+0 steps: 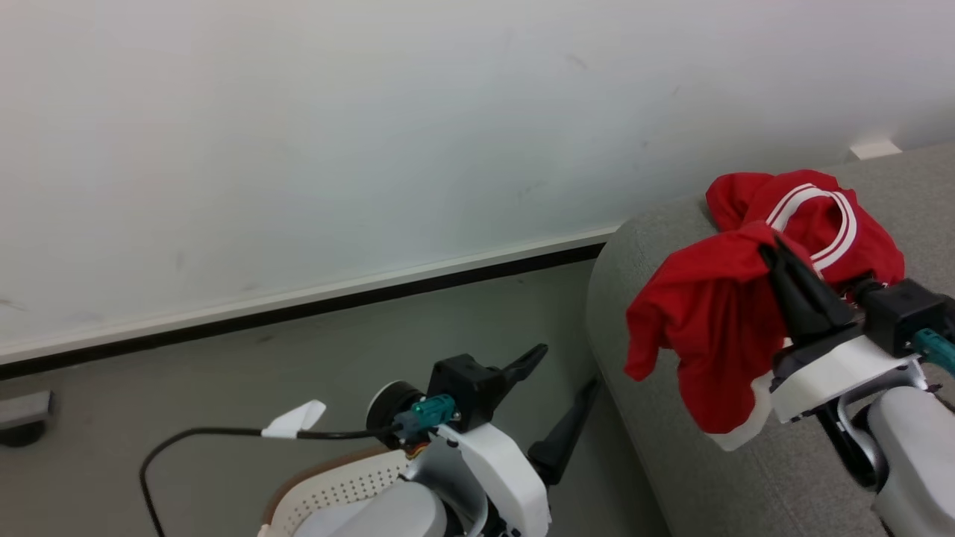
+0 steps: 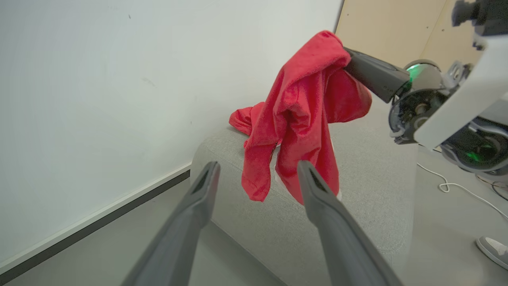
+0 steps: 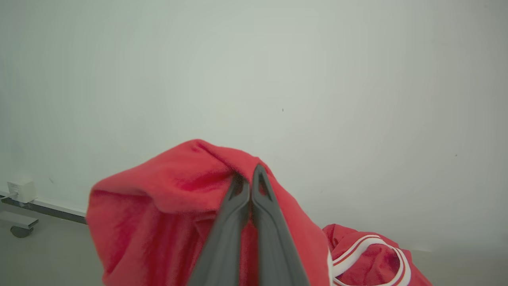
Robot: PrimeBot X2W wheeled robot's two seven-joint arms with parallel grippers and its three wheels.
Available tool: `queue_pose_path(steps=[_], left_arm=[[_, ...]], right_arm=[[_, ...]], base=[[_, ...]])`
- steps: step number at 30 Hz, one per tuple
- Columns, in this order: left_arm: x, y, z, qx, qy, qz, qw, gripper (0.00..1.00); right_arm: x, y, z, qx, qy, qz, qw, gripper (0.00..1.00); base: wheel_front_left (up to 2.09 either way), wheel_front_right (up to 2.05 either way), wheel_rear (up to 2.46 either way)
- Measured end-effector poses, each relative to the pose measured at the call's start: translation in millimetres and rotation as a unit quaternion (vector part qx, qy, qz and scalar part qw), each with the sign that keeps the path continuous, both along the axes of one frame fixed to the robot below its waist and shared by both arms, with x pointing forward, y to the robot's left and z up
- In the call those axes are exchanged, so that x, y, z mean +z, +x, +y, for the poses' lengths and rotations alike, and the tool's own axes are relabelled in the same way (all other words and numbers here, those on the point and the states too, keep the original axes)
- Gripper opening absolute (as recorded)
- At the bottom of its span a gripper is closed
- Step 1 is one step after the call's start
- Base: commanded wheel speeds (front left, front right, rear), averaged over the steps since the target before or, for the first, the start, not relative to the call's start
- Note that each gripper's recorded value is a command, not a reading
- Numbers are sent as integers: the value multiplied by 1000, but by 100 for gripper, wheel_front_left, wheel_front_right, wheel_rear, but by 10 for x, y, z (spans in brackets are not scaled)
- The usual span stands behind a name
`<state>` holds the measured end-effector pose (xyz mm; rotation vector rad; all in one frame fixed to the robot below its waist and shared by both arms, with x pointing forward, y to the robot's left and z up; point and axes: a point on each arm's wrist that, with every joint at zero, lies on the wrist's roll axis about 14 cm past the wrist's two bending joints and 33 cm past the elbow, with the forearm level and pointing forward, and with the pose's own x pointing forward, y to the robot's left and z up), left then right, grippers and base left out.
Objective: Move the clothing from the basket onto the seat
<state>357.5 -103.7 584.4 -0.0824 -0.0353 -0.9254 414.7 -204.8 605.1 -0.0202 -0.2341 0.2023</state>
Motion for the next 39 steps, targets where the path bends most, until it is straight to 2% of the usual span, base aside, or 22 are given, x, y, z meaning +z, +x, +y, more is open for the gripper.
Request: queue_pose_path(steps=[5,11,16,22,27,28,32,35,36,37,38,39], left_arm=[[-65,-42,-201,-40,-11,15,999,100],[-221,97,-265,-70,-12,34,997,100],[-364,299,-166,-64,-14,48,997,100],[-613,546,54,-33,-9,75,997,100],[-842,680,248,-3,-3,100,995,100],[-887,699,290,2,0,104,995,100],[-1013,735,392,13,10,115,993,100],[-991,771,424,22,7,111,994,100],[-974,786,435,26,5,108,994,100],[-963,798,442,29,4,107,994,100],[-951,806,449,31,2,106,994,100],[-928,810,450,32,-2,103,994,100]], right_arm=[[70,132,-519,-65,-11,-6,998,0],[273,497,-1136,-151,-16,-31,988,0],[338,824,-1567,-216,-31,-41,975,0],[241,1131,-2012,-289,-29,-36,956,0],[-236,1159,-2326,-351,-16,10,936,0],[-382,1137,-2356,-363,1,21,932,0],[-1071,880,-2425,-399,25,96,911,0],[-1335,690,-2424,-418,52,124,899,0],[-1388,648,-2404,-420,57,129,897,20],[-1433,611,-2384,-420,60,135,895,49],[-1464,579,-2358,-420,61,139,895,100],[-1463,549,-2339,-419,62,138,895,100]], base=[[0,0,0],[0,0,0],[0,0,0],[0,0,0],[0,0,0],[0,0,0],[0,0,0],[0,0,0],[0,0,0],[0,0,0],[0,0,0],[0,0,0]])
